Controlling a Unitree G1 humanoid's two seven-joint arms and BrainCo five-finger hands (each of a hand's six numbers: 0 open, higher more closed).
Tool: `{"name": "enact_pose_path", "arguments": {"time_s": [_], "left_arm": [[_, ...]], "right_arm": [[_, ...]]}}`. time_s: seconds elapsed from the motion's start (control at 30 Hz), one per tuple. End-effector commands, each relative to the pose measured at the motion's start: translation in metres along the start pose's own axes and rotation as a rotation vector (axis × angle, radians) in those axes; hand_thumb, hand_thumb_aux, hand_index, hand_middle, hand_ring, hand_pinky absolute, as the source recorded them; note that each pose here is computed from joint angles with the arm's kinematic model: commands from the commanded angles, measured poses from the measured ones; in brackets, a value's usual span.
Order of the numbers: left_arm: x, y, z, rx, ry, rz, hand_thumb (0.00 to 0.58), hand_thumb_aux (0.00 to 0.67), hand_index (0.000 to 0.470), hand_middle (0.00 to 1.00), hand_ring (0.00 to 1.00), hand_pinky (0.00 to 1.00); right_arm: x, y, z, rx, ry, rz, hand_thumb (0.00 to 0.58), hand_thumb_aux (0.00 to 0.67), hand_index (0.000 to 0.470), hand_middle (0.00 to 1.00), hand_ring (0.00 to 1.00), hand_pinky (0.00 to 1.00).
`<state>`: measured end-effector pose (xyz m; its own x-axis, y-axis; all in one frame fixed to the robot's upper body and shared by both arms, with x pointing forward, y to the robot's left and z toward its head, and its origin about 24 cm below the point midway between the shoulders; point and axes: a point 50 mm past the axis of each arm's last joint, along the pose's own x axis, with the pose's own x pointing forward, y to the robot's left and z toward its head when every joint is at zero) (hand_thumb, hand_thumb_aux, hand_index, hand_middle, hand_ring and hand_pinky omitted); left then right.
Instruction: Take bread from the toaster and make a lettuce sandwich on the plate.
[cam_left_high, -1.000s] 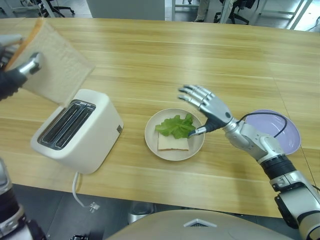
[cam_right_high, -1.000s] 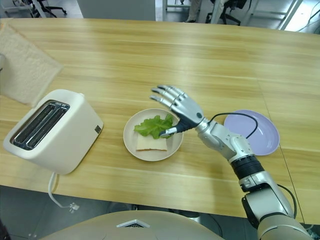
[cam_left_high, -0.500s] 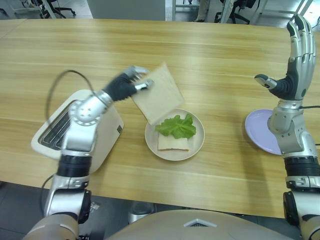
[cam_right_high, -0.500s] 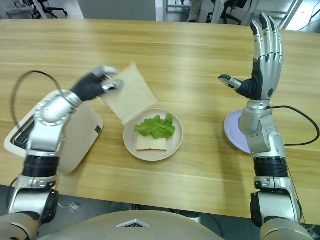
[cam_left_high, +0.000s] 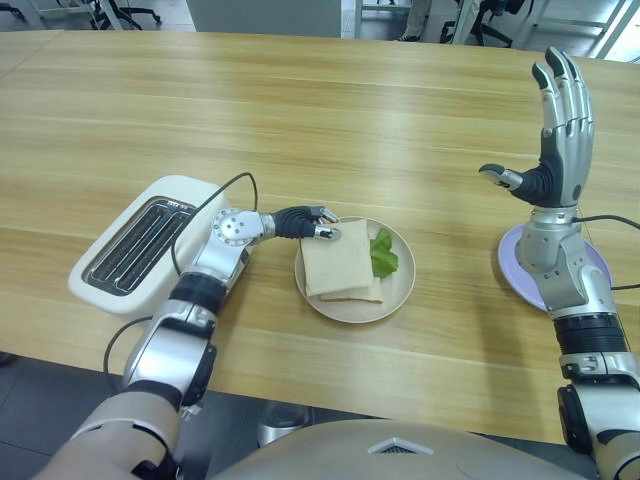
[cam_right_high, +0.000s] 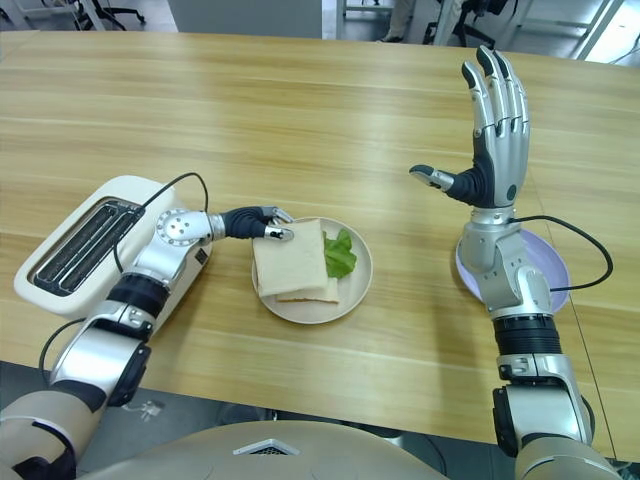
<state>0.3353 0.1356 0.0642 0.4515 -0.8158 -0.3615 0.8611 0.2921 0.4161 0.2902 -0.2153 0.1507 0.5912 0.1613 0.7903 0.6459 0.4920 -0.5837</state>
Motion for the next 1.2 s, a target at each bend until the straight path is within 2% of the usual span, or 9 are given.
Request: {"name": "enact_pose_path", "arguments": {"time_s": [0.03, 0.4, 1.0, 1.03, 1.07, 1.1, 1.13, 1.17, 1.2], "left_arm": [[0.010, -0.006, 0.005, 0.051, -0.028, -0.126, 0.580, 0.670, 0.460, 1.00, 1.00, 1.00], [0.030, 0.001, 0.017, 0.129, -0.012, -0.125, 0.580, 0.670, 0.460, 1.00, 1.00, 1.00], [0.039, 0.004, 0.012, 0.121, 0.048, -0.035, 0.580, 0.670, 0.460, 1.00, 1.00, 1.00], [0.039, 0.004, 0.012, 0.132, 0.057, -0.028, 0.580, 0.670, 0.460, 0.55, 0.55, 0.55], [0.039, 0.004, 0.012, 0.139, 0.060, -0.025, 0.580, 0.654, 0.449, 0.01, 0.01, 0.01], [0.040, 0.005, 0.012, 0.149, 0.059, -0.017, 0.557, 0.536, 0.368, 0.00, 0.00, 0.00], [0.040, 0.006, 0.013, 0.155, 0.059, -0.008, 0.429, 0.328, 0.225, 0.00, 0.00, 0.00], [0.040, 0.007, 0.014, 0.160, 0.059, 0.006, 0.000, 0.000, 0.000, 0.00, 0.00, 0.00], [0.040, 0.008, 0.015, 0.165, 0.059, 0.014, 0.000, 0.000, 0.000, 0.00, 0.00, 0.00]], "right_arm": [[-0.005, 0.007, 0.001, 0.007, 0.003, 0.027, 0.000, 0.000, 0.000, 0.00, 0.00, 0.00], [-0.008, 0.013, 0.004, 0.036, 0.003, 0.044, 0.000, 0.000, 0.000, 0.00, 0.00, 0.00], [-0.011, 0.019, 0.005, 0.049, -0.002, 0.084, 0.000, 0.000, 0.000, 0.00, 0.00, 0.00], [-0.011, 0.019, 0.005, 0.051, -0.003, 0.089, 0.000, 0.000, 0.000, 0.00, 0.00, 0.00], [-0.012, 0.020, 0.006, 0.052, -0.004, 0.093, 0.000, 0.000, 0.000, 0.00, 0.00, 0.00], [-0.012, 0.020, 0.006, 0.052, -0.004, 0.096, 0.000, 0.000, 0.000, 0.00, 0.00, 0.00], [-0.012, 0.020, 0.006, 0.053, -0.004, 0.098, 0.000, 0.000, 0.000, 0.00, 0.00, 0.00], [-0.013, 0.020, 0.006, 0.055, -0.004, 0.099, 0.000, 0.000, 0.000, 0.00, 0.00, 0.00], [-0.013, 0.021, 0.006, 0.057, -0.006, 0.101, 0.000, 0.000, 0.000, 0.00, 0.00, 0.00]]}}
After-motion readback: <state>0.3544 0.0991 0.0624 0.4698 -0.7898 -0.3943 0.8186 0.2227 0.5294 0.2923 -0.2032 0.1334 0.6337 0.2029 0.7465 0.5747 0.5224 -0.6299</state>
